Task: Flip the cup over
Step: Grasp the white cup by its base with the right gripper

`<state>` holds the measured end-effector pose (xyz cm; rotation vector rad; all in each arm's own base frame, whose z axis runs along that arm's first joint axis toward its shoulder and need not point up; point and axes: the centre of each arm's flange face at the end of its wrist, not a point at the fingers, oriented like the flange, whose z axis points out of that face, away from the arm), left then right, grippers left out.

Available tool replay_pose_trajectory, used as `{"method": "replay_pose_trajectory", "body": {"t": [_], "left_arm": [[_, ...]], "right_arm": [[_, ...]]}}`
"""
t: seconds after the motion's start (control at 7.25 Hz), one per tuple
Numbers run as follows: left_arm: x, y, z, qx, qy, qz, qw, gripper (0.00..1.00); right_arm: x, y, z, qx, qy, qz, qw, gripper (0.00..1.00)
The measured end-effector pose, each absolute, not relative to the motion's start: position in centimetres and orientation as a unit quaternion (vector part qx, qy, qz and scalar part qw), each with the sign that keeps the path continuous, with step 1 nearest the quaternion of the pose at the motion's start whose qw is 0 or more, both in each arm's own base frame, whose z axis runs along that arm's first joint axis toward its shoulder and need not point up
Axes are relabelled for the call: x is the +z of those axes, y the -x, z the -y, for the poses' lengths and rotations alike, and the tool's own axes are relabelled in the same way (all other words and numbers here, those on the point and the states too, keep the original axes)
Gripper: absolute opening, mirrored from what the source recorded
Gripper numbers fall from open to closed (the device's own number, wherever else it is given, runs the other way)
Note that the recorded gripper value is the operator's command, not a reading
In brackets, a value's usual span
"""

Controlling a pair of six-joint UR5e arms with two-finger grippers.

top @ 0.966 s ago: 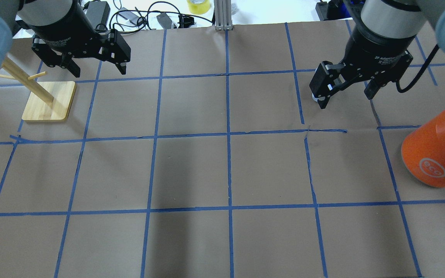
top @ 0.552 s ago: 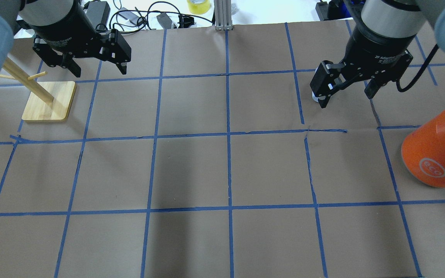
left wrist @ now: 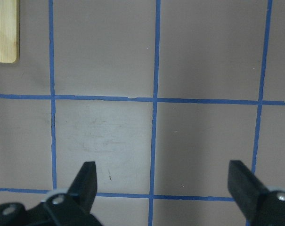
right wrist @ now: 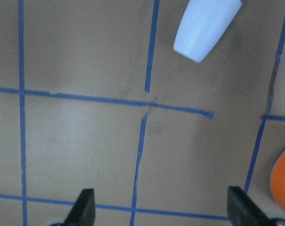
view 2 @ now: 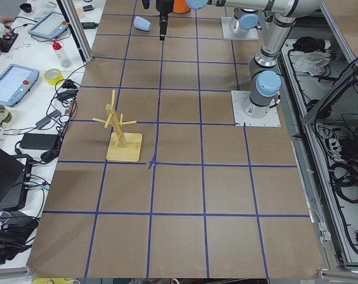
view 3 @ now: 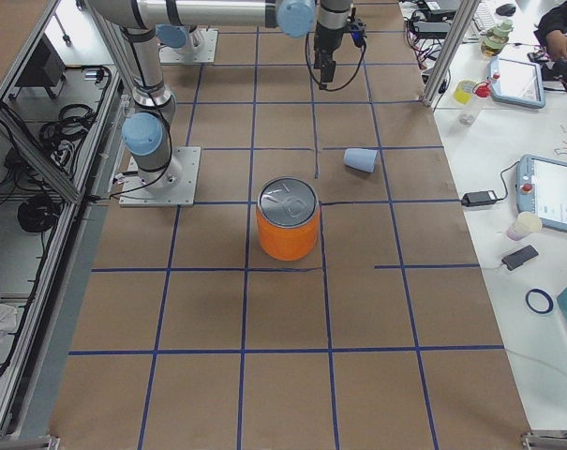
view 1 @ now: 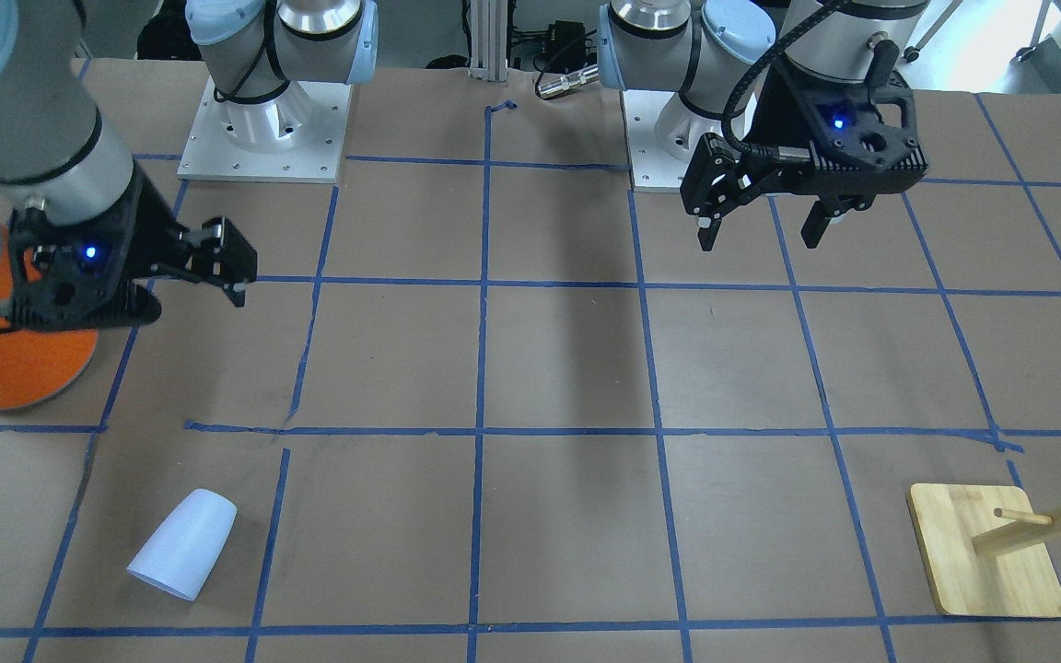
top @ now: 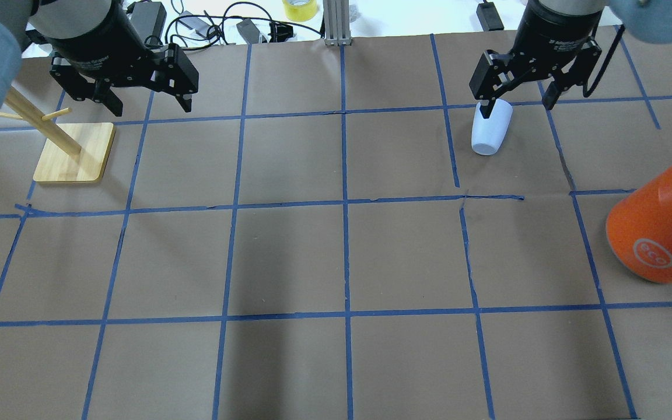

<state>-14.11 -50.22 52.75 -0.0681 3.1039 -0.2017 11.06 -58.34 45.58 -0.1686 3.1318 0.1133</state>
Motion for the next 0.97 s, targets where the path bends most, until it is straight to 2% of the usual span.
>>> {"method": "replay_pose_trajectory", "body": {"t": [0.41, 0.97], "left_arm": [[52.3, 14.1, 50.0, -0.061, 0.022, -0.998, 0.017, 1.0], [52.3, 14.1, 49.9, -0.061, 0.021, -0.998, 0.017, 1.0]], "right_arm": [[36.0, -8.6, 66.9, 0.026, 0.027, -0.999, 0.0, 1.0], [24.6, -3.1, 70.8, 0.075, -0.095, -0.993, 0.002, 1.0]]}}
